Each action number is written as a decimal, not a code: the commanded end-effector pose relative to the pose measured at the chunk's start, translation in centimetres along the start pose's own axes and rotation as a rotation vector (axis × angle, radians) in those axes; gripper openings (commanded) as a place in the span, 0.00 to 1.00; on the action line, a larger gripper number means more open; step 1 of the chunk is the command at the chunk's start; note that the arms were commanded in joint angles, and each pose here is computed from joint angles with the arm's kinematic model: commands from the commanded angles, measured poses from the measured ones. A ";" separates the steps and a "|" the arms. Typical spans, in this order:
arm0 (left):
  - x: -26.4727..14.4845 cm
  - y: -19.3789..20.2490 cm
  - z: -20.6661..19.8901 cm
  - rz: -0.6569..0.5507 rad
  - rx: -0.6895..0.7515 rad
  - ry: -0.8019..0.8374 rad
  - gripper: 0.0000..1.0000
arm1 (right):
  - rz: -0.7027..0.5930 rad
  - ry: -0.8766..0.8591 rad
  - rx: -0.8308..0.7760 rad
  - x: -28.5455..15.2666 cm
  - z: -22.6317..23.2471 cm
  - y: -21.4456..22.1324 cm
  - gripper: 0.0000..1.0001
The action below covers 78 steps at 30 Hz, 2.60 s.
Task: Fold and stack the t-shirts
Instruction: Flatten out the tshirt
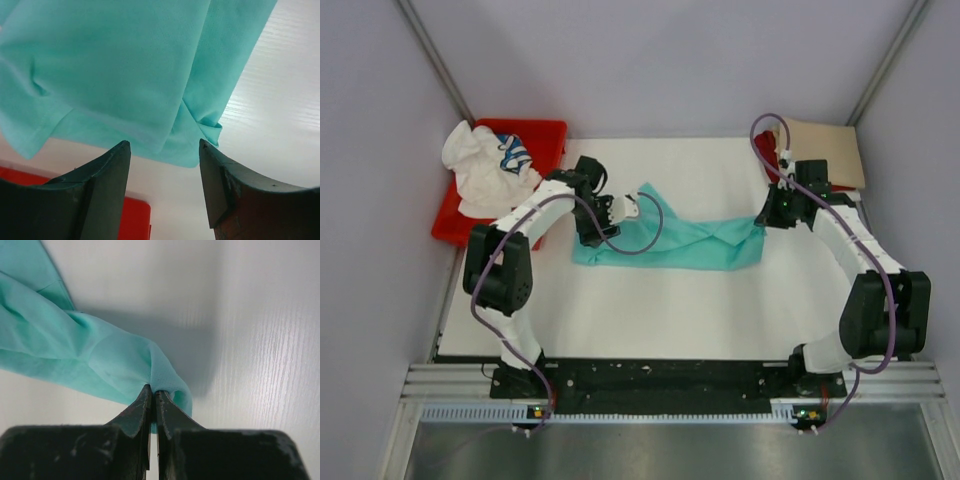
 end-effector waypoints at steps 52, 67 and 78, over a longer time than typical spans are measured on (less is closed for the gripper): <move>3.4 2.8 3.6 0.099 -0.167 0.028 0.00 | -0.133 -0.032 -0.057 -2.6 1.1 -2.2 0.00; -23.5 -1.6 5.0 -0.201 -0.333 -0.667 0.00 | -0.606 -0.132 -0.156 -21.2 7.9 -10.2 0.00; -37.5 1.3 -6.5 -0.385 -0.337 -0.901 0.00 | -0.813 -0.360 -0.341 -34.3 14.0 -5.6 0.00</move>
Point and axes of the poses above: each gripper's point midway between its finger pads, its own x axis out along the fingers, its own z axis along the line the jaws close on, y = z × x, the point moved 3 cm from there along -x, back along the fingers, and after that the axes turned 4 degrees about -x, right-handed, at the moved point
